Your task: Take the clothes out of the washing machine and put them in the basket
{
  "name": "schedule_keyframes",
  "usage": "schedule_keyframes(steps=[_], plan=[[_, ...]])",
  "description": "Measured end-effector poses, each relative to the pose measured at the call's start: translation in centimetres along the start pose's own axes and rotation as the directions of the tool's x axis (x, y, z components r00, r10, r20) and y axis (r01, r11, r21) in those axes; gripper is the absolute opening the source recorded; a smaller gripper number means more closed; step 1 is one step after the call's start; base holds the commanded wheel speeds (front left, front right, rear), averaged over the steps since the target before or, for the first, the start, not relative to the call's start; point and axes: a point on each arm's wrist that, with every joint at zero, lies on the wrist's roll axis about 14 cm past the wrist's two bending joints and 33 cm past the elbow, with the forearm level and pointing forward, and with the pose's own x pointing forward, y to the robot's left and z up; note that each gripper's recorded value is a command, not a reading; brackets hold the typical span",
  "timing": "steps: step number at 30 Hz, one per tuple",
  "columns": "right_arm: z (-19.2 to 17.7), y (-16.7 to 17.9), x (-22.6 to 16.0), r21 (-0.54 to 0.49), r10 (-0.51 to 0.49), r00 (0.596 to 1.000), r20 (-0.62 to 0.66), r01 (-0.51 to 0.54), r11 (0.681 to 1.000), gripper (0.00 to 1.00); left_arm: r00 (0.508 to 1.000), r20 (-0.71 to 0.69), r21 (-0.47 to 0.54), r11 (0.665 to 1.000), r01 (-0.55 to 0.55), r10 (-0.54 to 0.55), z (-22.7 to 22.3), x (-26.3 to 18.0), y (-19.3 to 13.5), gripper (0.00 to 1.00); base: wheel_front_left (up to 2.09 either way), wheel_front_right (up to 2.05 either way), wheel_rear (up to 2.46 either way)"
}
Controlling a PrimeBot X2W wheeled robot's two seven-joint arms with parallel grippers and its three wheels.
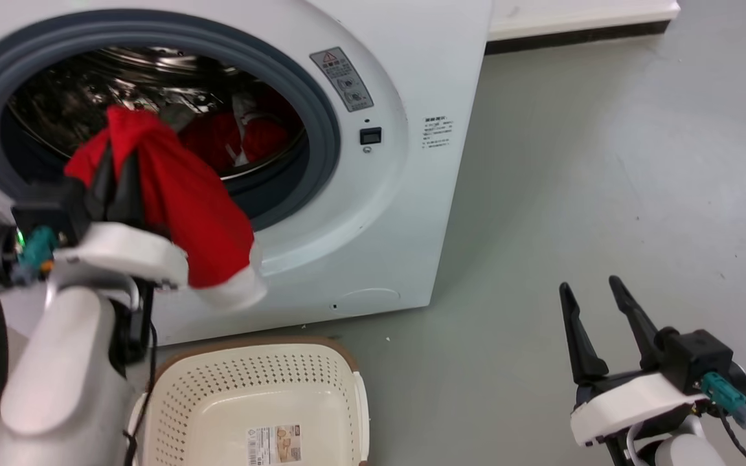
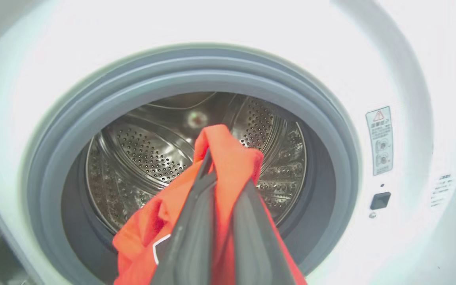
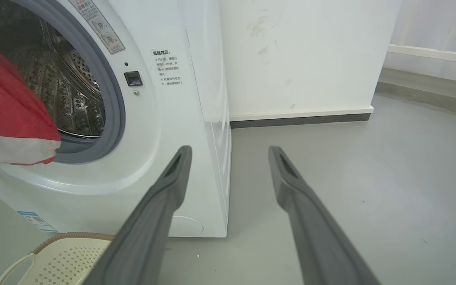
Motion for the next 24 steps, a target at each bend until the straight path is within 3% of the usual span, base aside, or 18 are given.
schedule_keyframes(steps=[7,13,22,24], plan=[[0.1,1.1,-0.3,-0.009,0.034,0.999,-0.009,-0.034,0.999,1.00,0.999,-0.032,-0.014,1.000,-0.017,0.016,-0.4,-5.5,-0.9,0.00,0.00,0.00,0.00],[0.1,1.6,-0.1,-0.016,0.048,0.999,-0.017,-0.048,0.999,1.00,0.981,-0.195,-0.081,0.997,-0.014,-0.002,-4.3,-11.1,-3.5,0.00,0.00,0.00,0.00],[-0.6,2.7,1.1,-0.020,0.084,0.996,-0.043,-0.085,0.996,1.00,0.869,-0.495,-0.159,0.983,-0.094,0.002,-13.2,-18.0,-4.7,0.00,0.00,0.00,0.00],[-1.0,3.0,1.9,-0.019,0.094,0.994,-0.053,-0.096,0.995,1.00,0.822,-0.569,-0.159,0.979,-0.127,0.014,-16.2,-19.4,-4.3,0.00,0.00,0.00,0.00]])
